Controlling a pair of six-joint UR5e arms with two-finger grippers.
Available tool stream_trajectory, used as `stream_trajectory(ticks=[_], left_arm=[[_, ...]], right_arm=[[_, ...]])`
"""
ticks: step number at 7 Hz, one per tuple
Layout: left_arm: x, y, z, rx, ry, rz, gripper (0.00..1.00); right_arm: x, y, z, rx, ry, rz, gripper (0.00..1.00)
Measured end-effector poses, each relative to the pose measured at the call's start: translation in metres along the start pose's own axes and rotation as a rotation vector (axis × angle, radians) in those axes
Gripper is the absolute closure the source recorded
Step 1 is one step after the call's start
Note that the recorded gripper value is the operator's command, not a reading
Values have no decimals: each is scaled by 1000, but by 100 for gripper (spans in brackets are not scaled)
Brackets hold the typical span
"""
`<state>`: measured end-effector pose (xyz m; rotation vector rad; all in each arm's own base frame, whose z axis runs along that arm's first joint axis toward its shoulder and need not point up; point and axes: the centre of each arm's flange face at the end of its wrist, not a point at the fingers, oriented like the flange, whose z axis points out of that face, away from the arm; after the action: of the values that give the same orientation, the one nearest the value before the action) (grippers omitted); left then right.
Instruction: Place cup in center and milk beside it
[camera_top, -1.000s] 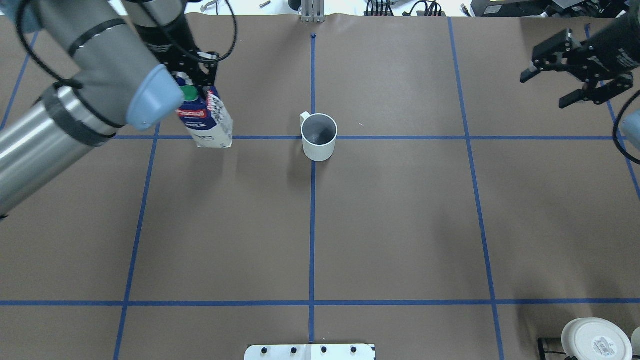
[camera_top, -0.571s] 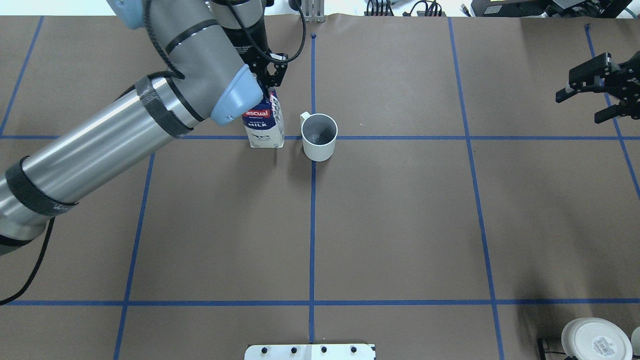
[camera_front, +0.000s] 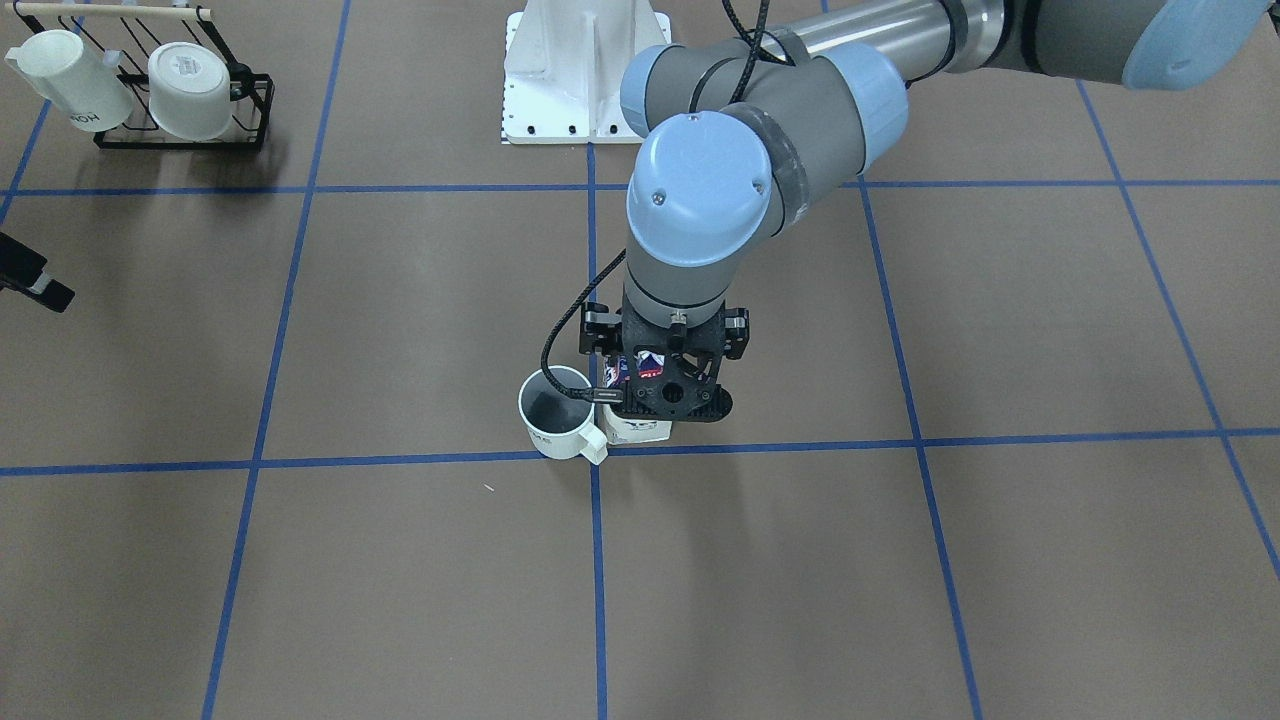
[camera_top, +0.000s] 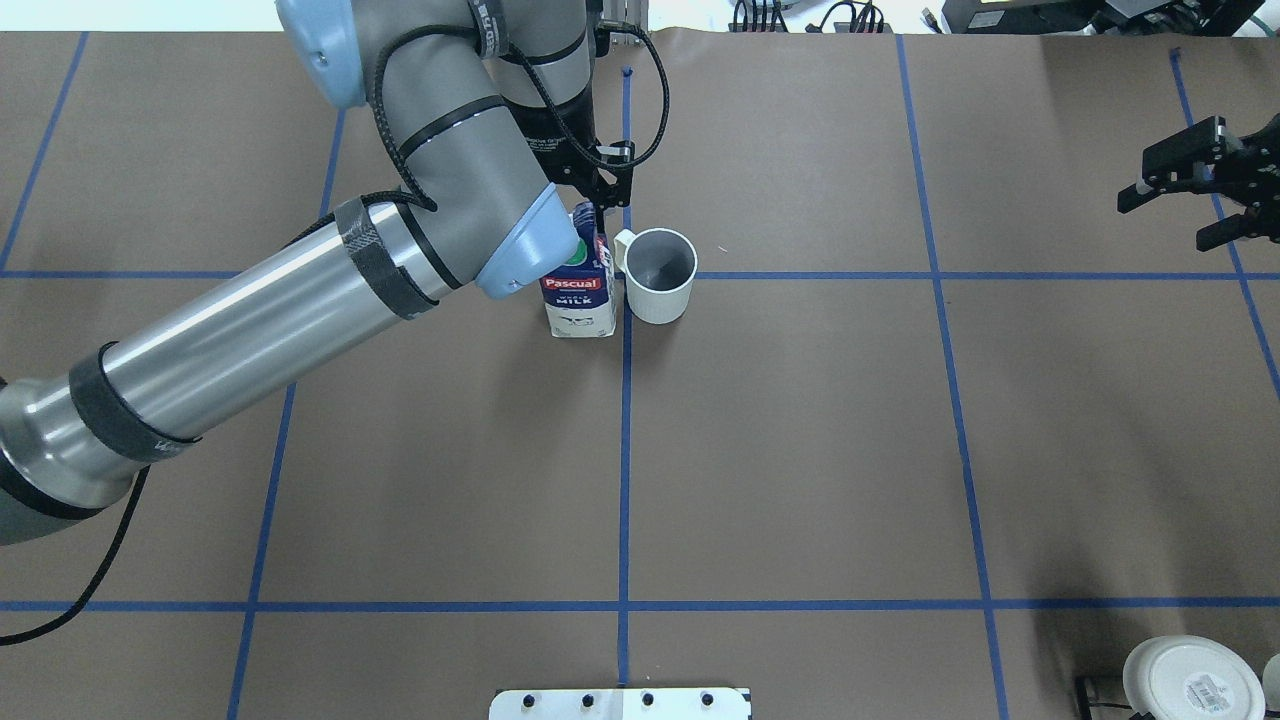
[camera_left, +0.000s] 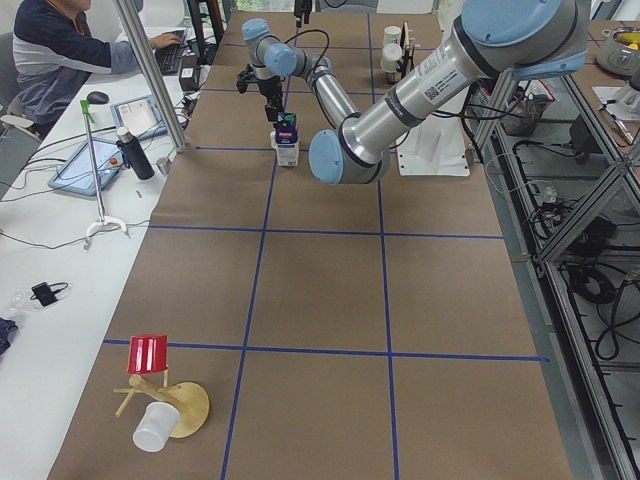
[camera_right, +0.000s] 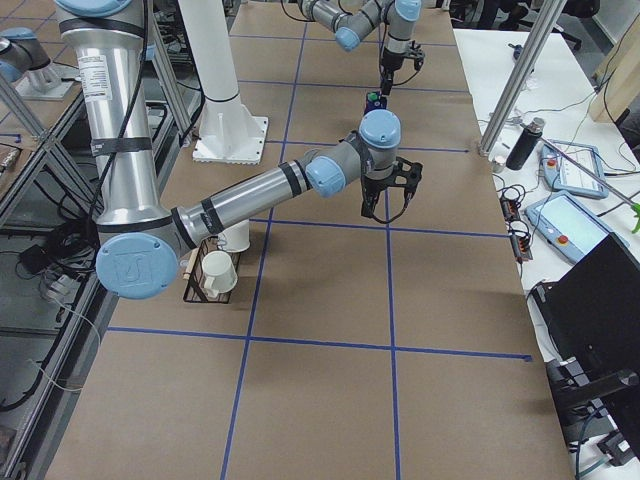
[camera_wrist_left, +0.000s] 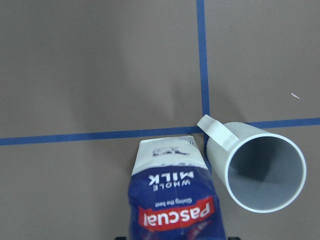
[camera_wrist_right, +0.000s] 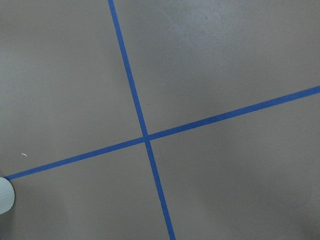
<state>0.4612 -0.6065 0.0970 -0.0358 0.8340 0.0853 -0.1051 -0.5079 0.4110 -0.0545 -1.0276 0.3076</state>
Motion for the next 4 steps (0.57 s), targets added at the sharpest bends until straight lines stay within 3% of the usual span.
stream_trajectory(ticks=[2,4], left_arm=[[-92,26,-44,84,23,4,2],[-235,60,-70,152,-17,110,2]], right_arm=[[13,-3,-5,14,9,-4,0],[79,-10,-18,54,64,-109,0]])
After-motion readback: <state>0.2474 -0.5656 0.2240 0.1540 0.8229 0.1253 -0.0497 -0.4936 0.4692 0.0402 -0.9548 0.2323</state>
